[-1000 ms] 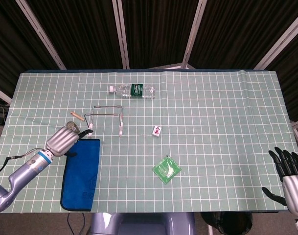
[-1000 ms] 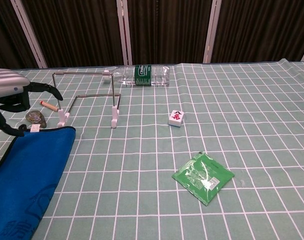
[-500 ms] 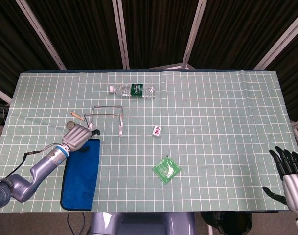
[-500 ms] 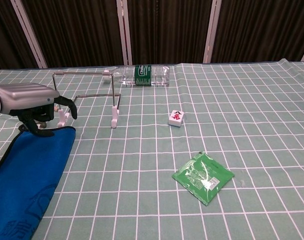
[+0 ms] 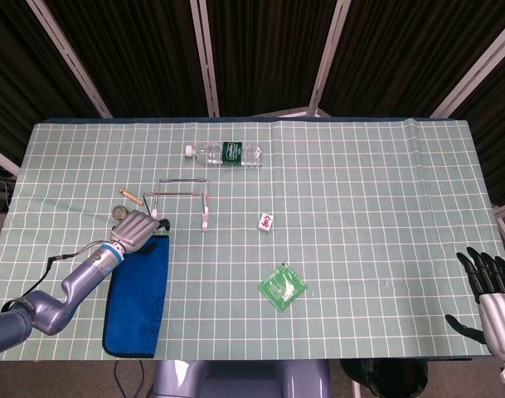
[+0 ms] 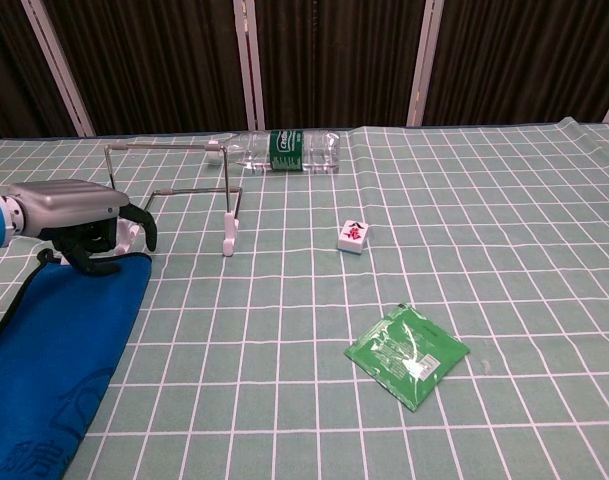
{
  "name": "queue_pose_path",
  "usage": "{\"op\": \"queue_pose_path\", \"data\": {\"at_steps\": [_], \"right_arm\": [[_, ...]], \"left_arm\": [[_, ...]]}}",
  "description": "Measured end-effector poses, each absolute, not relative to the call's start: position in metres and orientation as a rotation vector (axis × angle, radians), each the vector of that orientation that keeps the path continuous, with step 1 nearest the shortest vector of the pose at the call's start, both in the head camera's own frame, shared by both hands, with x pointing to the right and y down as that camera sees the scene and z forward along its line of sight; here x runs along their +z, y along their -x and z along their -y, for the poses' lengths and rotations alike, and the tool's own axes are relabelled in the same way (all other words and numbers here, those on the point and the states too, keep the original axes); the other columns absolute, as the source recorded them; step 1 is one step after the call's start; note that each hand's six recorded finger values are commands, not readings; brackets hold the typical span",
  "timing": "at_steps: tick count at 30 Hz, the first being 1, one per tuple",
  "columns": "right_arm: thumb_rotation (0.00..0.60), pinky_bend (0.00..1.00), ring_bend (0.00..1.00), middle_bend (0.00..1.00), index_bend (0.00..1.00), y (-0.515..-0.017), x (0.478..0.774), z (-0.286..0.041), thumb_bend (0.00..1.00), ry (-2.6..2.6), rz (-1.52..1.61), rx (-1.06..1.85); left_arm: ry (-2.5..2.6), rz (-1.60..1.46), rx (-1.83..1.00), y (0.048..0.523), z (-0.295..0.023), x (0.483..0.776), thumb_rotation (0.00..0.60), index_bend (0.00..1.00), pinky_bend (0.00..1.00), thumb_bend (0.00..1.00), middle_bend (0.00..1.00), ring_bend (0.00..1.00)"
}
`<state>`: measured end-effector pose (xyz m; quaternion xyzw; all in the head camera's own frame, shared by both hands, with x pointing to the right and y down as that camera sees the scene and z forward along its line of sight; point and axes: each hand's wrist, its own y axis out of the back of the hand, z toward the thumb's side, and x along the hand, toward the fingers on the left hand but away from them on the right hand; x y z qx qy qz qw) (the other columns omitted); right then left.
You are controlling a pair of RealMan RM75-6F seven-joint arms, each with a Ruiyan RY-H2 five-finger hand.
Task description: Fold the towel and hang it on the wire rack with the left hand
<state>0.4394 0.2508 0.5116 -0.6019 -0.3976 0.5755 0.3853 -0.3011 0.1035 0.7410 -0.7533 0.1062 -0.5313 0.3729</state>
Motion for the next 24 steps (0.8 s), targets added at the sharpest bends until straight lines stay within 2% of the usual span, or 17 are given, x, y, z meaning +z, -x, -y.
{"op": "queue_pose_path", "data": {"at_steps": [13,24], "right_arm": [[0.600,0.00,0.00,0.00,0.00,-0.440,0.514,-0.251,0.00,1.537,1.009,1.475],[0.600,0.00,0.00,0.00,0.00,-0.440,0.514,-0.251,0.00,1.537,1.006,1.476]], "left_arm": [[1.966,-0.289,-1.402,0.305,-0.110,0.747,0.600,0.39,1.00,0.45,0.96,0.95],[1.991,-0.304,-1.406,0.304,-0.114,0.752,0.600,0.40,1.00,0.45,0.96,0.95]]}}
